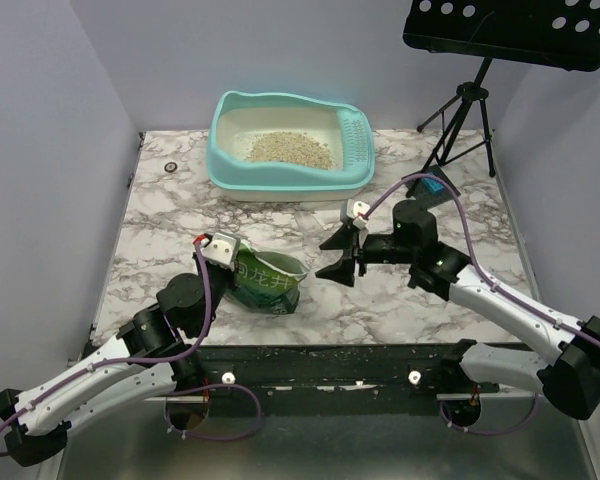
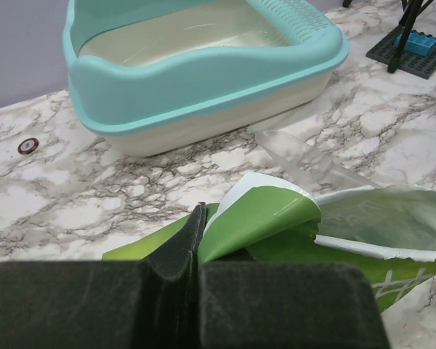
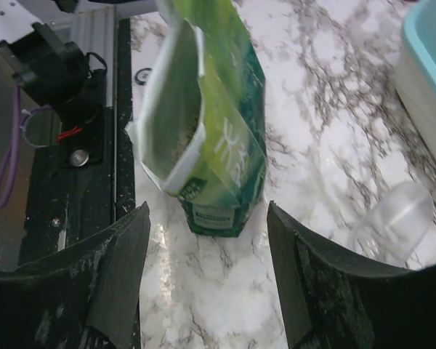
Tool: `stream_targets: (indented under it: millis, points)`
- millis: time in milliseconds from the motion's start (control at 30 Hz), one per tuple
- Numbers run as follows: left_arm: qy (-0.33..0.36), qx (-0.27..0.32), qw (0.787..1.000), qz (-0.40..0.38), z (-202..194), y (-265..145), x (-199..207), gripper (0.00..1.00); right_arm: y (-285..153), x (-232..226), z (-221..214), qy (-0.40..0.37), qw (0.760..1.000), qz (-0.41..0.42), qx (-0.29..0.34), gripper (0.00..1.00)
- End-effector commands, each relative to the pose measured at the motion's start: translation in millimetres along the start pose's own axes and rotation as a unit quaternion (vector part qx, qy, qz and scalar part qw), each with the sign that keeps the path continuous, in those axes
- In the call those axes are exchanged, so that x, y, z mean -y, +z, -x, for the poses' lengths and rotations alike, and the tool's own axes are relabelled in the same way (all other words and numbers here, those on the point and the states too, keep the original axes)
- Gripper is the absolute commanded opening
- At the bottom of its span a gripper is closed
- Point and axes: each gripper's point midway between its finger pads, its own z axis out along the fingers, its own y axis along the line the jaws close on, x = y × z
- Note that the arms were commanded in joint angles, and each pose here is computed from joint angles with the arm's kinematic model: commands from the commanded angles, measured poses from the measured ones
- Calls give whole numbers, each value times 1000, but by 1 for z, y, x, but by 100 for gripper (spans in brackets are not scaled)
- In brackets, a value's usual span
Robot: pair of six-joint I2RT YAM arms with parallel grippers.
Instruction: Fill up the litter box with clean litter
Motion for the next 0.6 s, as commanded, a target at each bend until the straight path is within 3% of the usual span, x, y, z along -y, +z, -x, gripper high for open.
stream_targets:
  millis: [0,567]
  points:
    - [-113,109,987,-17,75,-8,-1,0,23,-15,22,-65,995,35,61,73]
    - [-111,111,988,-10,73,-10,-5,0,70,-42,14,-20,991,81,108,73]
